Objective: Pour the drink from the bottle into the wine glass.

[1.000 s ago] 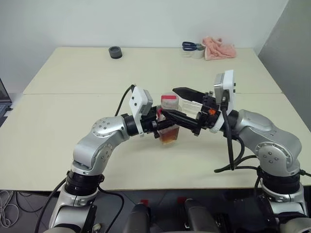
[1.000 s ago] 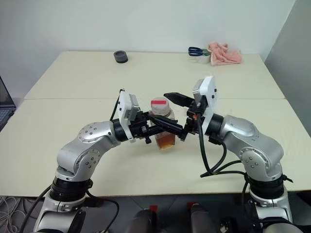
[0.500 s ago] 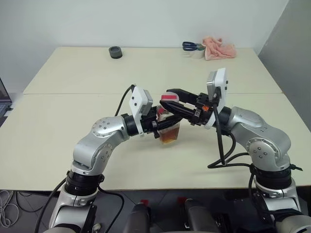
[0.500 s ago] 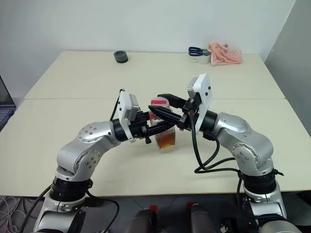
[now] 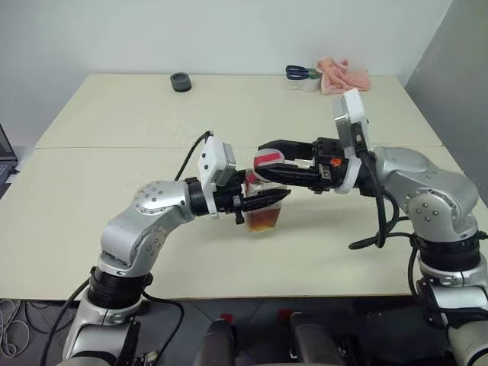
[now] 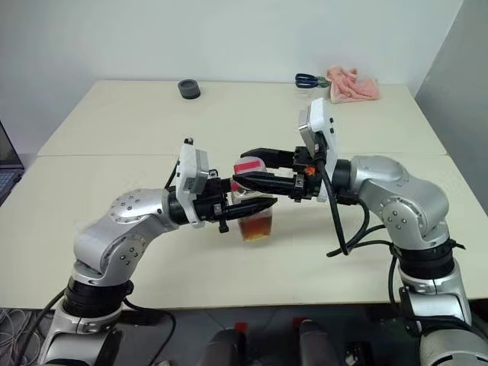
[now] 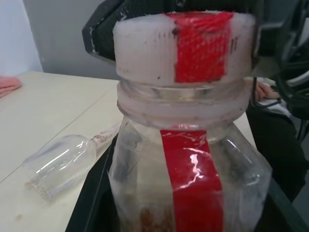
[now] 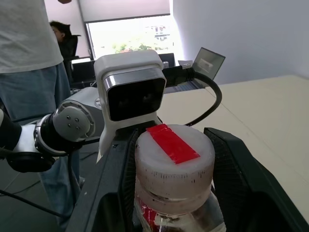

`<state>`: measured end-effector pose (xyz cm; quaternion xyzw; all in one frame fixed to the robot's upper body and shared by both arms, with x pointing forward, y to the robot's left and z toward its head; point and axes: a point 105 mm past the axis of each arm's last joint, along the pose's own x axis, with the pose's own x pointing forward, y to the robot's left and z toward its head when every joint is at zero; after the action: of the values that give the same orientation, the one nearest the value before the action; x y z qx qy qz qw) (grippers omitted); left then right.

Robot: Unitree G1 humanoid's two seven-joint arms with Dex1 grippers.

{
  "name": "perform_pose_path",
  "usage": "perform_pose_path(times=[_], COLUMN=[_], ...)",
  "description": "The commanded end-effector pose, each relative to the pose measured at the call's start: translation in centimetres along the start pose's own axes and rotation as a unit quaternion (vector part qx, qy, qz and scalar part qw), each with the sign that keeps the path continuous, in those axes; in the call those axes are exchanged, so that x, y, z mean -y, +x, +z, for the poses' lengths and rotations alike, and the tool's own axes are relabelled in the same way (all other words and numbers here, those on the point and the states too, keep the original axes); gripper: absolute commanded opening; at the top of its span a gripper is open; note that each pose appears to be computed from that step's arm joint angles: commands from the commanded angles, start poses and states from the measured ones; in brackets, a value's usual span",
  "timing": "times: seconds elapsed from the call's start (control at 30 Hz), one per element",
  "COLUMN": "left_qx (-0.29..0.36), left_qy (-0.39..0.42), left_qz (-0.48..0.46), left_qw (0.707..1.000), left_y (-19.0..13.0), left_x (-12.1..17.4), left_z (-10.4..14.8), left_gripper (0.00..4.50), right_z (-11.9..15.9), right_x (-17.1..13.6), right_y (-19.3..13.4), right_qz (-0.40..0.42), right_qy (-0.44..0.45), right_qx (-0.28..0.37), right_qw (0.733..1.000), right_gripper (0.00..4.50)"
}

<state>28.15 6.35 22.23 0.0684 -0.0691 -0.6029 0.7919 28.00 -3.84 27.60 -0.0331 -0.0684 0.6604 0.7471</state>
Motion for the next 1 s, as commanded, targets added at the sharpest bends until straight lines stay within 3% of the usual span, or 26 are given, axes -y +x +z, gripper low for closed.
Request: perform_pose_path(times=[0.03,0.27,0.4,0.47,0.63,0.9,1.0], left_qx=[-0.011,0.001,0.000,0.004,0.011,0.025,0.026], left_qy=[-0.009,-0.025,-0.019,-0.017,-0.022,-0.022,-0.020], left_qz=[-0.007,0.009,0.018,0.027,0.043,0.042,0.044], left_qw=[1.000,1.000,1.000,0.999,0.999,0.999,0.999], left_y=[-0.6,-0.3,-0.3,-0.4,-0.2,1.0,1.0], left_x=[0.5,1.3,0.9,0.5,0.3,0.2,0.1], left_z=[-0.5,-0.8,-0.8,-0.6,-0.7,-0.3,-0.2], left_gripper=[1.85,1.85,1.85,1.85,1.85,1.85,1.85], right_z=[5.3,5.0,3.9,2.7,-3.5,-12.5,-14.8], right_x=[3.3,3.3,5.4,6.7,8.2,6.8,6.6], right_y=[-2.3,-3.2,-6.0,-8.4,-17.1,-21.3,-21.8], right_qz=[-0.120,-0.150,-0.251,-0.328,-0.564,-0.690,-0.707], right_qy=[-0.116,-0.151,-0.120,-0.105,-0.095,0.008,0.048], right_qx=[0.079,0.070,0.063,0.057,-0.037,-0.071,-0.075], right_qw=[0.983,0.975,0.958,0.937,0.820,0.721,0.701], right_gripper=[1.84,1.84,1.84,1.84,1.84,1.84,1.84])
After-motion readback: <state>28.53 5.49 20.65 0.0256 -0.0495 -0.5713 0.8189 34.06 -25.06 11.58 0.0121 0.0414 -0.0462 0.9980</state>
